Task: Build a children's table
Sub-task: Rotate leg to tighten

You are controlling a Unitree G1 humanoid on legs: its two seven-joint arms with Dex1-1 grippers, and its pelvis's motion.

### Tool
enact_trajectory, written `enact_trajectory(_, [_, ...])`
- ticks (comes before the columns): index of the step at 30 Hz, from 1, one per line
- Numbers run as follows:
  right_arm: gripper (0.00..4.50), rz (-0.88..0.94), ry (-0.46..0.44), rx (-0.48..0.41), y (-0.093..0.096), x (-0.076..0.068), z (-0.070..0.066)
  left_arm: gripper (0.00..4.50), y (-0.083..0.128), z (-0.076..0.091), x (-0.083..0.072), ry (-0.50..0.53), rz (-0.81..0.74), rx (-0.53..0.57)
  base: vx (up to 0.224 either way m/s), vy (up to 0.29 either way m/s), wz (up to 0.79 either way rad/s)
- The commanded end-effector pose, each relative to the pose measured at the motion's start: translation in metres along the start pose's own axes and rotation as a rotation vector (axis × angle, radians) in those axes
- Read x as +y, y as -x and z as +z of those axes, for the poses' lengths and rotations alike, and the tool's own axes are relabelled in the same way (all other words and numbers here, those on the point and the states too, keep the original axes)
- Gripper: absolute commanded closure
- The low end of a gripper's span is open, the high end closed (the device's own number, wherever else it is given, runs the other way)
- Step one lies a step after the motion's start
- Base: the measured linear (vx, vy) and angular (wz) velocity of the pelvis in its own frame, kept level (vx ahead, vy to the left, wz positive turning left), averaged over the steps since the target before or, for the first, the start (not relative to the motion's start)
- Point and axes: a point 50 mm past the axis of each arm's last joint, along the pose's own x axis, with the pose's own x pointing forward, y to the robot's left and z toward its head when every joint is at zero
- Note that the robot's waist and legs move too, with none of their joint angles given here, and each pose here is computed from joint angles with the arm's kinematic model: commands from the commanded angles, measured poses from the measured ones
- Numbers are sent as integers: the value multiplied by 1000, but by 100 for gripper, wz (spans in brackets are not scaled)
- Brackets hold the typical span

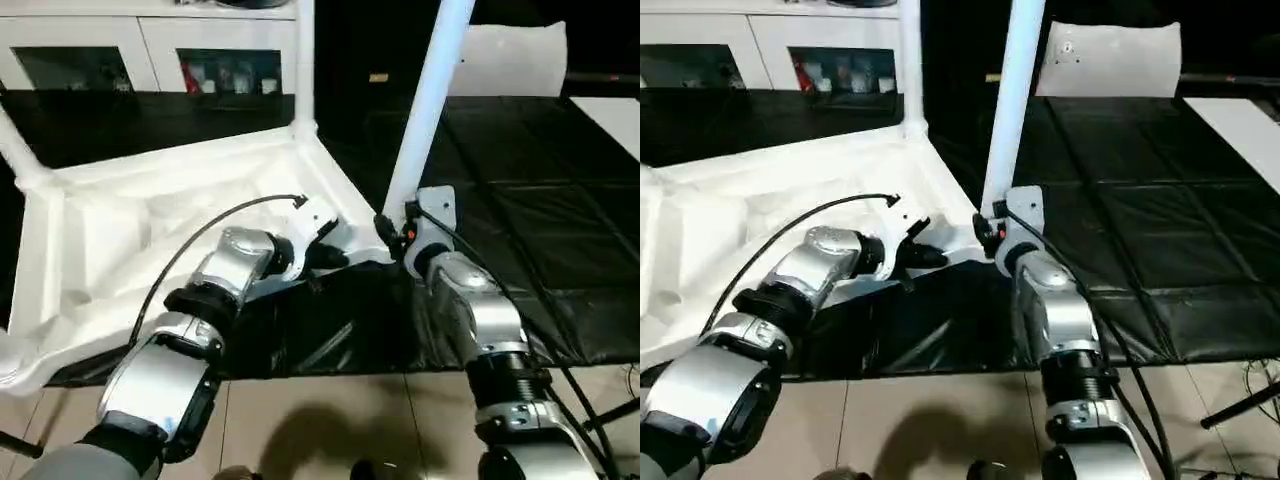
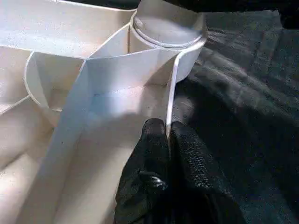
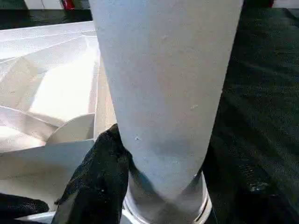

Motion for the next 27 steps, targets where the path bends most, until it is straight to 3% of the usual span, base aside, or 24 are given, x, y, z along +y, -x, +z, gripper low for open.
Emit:
enact_trajectory(1, [186, 281, -34, 72, -5, 71, -19, 450, -14, 41, -10, -16, 48, -161, 0, 0, 0])
enact_trajectory(4, [175, 296, -34, 55, -4, 71, -17, 450, -12, 39, -10, -27, 37, -152, 0, 0, 0])
enact_trajectory(8, [132, 305, 18, 23, 3, 55, -16, 450, -4, 29, -6, -78, -10, -125, 0, 0, 0])
enact_trajectory(12, [93, 346, 60, 12, 14, 30, -13, 450, 8, 20, -2, -137, -82, -98, 0, 0, 0])
enact_trajectory(14, [84, 413, 103, 4, 26, 9, -11, 450, 18, 12, 1, -191, -156, -55, 0, 0, 0])
enact_trajectory(16, [59, 428, 114, 2, 28, 5, -10, 450, 20, 11, 2, -205, -173, -46, 0, 0, 0])
enact_trajectory(19, [38, 522, 198, -3, 41, -18, -4, 450, 32, 4, 1, -265, -302, -19, 0, 0, 0])
enact_trajectory(27, [38, 754, 268, 31, 59, -28, 2, 450, 45, -6, -2, -352, -470, 63, 0, 0, 0])
